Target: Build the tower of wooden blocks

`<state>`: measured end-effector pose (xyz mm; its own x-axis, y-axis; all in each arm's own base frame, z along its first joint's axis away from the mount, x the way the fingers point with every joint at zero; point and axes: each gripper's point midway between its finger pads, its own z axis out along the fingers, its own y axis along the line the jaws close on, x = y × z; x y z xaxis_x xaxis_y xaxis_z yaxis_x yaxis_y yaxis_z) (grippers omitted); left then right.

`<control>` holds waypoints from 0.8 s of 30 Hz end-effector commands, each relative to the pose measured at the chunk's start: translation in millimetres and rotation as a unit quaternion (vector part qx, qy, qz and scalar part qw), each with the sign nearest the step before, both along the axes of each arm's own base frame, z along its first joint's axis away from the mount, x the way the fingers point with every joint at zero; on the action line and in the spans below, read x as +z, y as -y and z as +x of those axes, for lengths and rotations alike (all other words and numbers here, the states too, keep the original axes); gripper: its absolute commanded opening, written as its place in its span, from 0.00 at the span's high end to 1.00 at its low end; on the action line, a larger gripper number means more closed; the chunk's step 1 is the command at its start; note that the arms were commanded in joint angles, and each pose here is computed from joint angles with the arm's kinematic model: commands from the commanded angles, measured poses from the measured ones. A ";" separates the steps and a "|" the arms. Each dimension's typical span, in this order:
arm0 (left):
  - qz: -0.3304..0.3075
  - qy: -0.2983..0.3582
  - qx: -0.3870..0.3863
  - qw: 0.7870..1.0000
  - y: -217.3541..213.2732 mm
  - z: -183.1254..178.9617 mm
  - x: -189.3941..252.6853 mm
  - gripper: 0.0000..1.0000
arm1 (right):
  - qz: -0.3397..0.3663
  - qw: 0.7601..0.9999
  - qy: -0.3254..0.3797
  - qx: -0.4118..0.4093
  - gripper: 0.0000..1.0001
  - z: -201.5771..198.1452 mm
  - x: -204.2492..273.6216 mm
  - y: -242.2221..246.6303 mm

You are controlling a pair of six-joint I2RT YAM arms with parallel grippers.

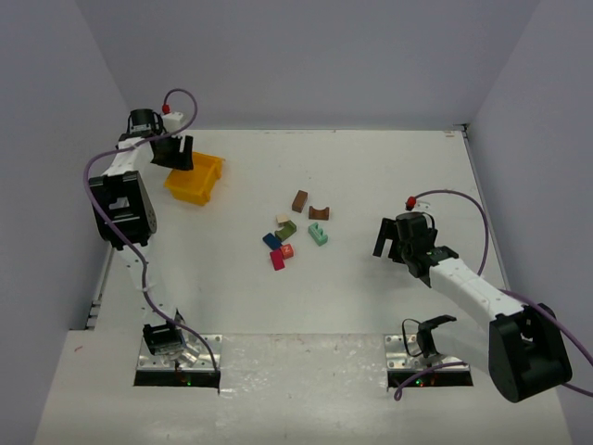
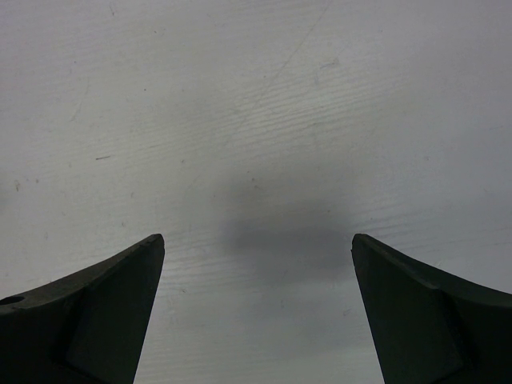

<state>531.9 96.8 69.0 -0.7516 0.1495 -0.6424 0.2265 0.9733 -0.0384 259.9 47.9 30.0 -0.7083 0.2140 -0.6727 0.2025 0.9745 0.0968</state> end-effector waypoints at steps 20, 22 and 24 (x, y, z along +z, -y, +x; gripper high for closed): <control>-0.194 0.283 0.131 0.930 99.5 -26.1 300.1 0.00 | 0.071 0.993 0.072 0.065 0.01 8.4 34.1 -30.1; -0.173 0.300 0.204 0.915 126.0 -58.2 285.9 0.00 | 0.089 0.990 0.077 0.082 0.01 4.7 35.6 -37.3; -0.191 0.324 0.169 0.911 184.8 -92.0 270.4 0.00 | 0.099 0.988 0.080 0.088 0.01 2.5 36.6 -40.9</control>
<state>480.9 -7.5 358.4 -0.2458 -0.2183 -0.9444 0.0289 0.9722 -0.2323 259.1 76.2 55.2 -0.6645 0.2192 -0.7144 0.0598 0.9686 0.2415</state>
